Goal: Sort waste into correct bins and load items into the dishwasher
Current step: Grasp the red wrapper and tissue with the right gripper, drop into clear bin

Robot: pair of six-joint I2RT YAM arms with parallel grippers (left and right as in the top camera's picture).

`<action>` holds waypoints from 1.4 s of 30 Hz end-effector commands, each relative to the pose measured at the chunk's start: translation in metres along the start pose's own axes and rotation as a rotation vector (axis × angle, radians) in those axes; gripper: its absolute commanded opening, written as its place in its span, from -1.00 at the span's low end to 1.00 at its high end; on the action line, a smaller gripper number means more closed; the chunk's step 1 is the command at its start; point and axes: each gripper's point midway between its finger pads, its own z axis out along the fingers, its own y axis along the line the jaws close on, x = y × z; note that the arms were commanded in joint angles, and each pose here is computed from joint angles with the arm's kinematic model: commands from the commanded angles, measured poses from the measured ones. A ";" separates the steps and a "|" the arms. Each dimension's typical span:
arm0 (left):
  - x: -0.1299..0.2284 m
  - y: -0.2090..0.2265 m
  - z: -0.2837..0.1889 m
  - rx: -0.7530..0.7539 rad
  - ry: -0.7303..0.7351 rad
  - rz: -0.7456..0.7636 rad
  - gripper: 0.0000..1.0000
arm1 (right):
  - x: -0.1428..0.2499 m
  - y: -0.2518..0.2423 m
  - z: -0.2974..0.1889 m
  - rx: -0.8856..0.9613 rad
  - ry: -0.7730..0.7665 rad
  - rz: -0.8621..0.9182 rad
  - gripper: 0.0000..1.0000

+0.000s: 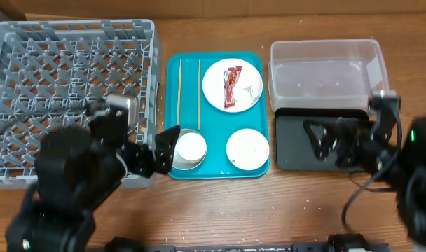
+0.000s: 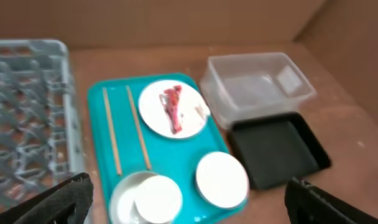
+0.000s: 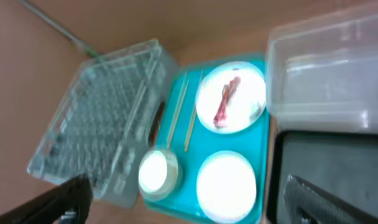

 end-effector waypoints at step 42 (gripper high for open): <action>0.046 0.063 0.113 -0.231 0.447 -0.224 0.99 | 0.073 -0.061 0.395 0.228 0.368 -0.165 0.18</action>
